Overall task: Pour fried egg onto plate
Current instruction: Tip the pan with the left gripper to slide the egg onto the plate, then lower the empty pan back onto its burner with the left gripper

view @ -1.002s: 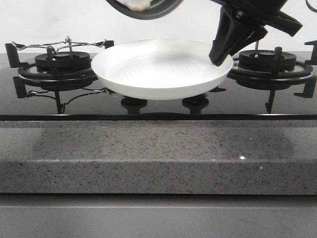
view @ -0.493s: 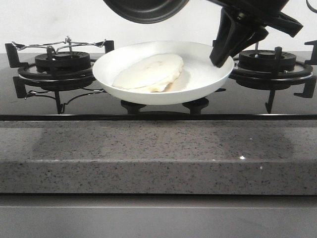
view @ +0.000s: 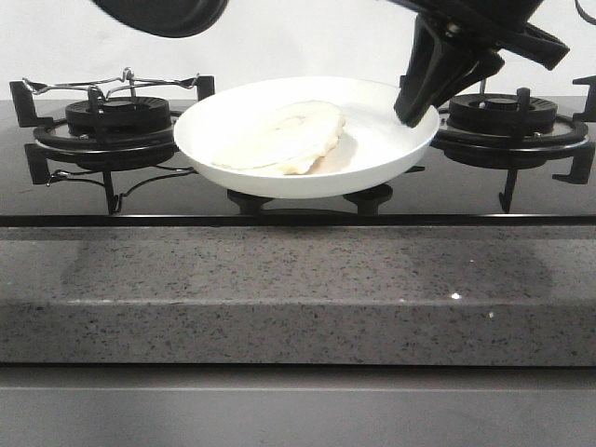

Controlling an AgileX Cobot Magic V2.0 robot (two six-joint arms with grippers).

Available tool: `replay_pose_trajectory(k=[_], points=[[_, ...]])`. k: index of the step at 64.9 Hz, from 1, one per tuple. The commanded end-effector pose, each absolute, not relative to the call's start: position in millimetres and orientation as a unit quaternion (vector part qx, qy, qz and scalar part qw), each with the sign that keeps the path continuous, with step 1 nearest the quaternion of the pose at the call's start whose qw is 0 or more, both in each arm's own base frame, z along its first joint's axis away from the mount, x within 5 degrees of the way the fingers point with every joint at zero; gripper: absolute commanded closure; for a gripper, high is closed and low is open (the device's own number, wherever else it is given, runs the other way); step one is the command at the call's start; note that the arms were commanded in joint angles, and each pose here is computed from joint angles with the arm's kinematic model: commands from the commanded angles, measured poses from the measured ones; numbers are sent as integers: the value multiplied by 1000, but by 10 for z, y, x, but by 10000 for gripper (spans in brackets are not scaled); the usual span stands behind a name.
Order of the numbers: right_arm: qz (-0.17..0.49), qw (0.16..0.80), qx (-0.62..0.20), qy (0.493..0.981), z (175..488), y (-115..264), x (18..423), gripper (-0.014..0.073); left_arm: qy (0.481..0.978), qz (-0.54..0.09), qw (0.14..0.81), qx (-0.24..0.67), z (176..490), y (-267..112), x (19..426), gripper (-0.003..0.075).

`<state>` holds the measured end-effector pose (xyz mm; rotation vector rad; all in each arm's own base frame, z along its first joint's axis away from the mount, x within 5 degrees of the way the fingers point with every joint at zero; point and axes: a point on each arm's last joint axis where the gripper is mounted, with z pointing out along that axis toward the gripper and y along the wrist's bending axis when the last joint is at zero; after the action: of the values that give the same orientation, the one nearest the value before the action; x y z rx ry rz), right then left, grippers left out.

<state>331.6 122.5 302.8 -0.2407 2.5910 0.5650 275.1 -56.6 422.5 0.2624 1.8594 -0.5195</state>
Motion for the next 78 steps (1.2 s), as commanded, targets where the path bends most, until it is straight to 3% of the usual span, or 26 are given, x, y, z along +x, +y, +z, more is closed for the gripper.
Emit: replay_pose_trajectory(k=[1, 22, 38, 62, 78], points=[[227, 287, -82, 927, 3292, 1231, 3285, 663, 767, -297, 569, 28, 4372, -369, 2793, 739], [227, 287, -82, 927, 3292, 1231, 3285, 663, 724, -490, 466, -135, 3893, 303, 3336, 739], [227, 287, -82, 927, 3292, 1231, 3285, 663, 682, -561, 421, -207, 3524, 544, 3646, 739], [227, 287, -82, 927, 3292, 1231, 3285, 663, 688, -574, 374, -239, 3250, 581, 3779, 732], [227, 287, -82, 927, 3292, 1231, 3285, 663, 715, -553, 356, -237, 3174, 573, 3768, 574]])
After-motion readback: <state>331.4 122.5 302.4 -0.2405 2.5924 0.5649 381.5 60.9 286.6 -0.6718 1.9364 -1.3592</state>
